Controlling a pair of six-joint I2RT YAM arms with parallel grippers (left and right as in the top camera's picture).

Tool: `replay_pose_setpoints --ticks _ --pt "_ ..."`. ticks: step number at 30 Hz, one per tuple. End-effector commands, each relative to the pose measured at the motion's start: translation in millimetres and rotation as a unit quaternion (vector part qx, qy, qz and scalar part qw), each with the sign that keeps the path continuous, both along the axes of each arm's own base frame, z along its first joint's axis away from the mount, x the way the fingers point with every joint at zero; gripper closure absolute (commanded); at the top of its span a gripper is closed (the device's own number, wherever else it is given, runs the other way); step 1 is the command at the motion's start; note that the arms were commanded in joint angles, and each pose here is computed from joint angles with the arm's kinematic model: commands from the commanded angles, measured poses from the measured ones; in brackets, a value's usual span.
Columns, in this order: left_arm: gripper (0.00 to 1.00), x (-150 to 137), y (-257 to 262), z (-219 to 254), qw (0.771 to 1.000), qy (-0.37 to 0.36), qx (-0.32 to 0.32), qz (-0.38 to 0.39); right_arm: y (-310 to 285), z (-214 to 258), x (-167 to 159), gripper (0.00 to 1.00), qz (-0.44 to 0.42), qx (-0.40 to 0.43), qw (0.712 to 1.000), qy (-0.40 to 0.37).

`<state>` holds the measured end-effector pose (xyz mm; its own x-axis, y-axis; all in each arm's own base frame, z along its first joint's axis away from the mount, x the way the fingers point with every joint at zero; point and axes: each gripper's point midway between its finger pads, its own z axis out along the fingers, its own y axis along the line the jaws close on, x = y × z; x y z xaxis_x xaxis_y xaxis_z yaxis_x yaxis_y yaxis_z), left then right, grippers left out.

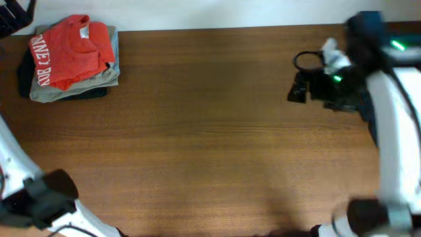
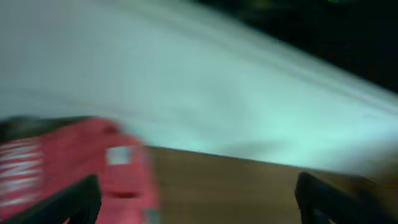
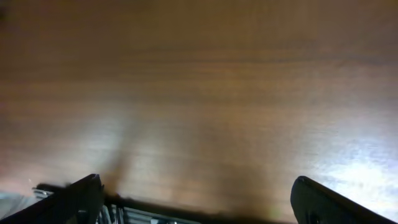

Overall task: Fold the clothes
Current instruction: 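Release the shirt on the stack and raise the left gripper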

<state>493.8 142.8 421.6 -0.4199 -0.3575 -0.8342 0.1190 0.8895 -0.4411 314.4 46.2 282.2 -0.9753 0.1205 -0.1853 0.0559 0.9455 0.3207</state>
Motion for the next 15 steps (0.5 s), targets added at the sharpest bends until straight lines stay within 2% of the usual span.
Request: replay_pose_setpoints --ticks 1,3,6,9,12,15 --pt "0.01 -45.1 -81.0 35.3 0.986 -0.007 -0.085 -0.146 9.0 69.0 -65.9 0.01 0.02 -0.017 0.991 -0.132" --pt "0.01 -57.3 -104.9 27.8 0.98 0.033 -0.111 -0.161 5.4 94.5 -122.5 0.01 0.009 -0.029 0.978 -0.205" --pt "0.01 -63.3 -116.6 9.7 0.976 0.086 -0.131 -0.154 -15.2 104.3 -180.0 0.02 -0.019 -0.065 0.957 -0.282" --pt "0.01 -63.7 -111.8 -5.8 0.978 0.121 -0.122 -0.12 -35.6 114.2 -228.1 0.02 -0.053 -0.097 0.927 -0.359" --pt "0.01 -65.1 -106.8 -14.1 0.978 0.14 -0.116 -0.1 -39.5 121.4 -276.0 0.01 -0.064 -0.087 0.894 -0.435" --pt "0.01 -65.2 -107.0 -14.3 0.978 0.14 -0.117 -0.1 -41.6 121.9 -302.6 0.01 -0.069 -0.08 0.874 -0.475"
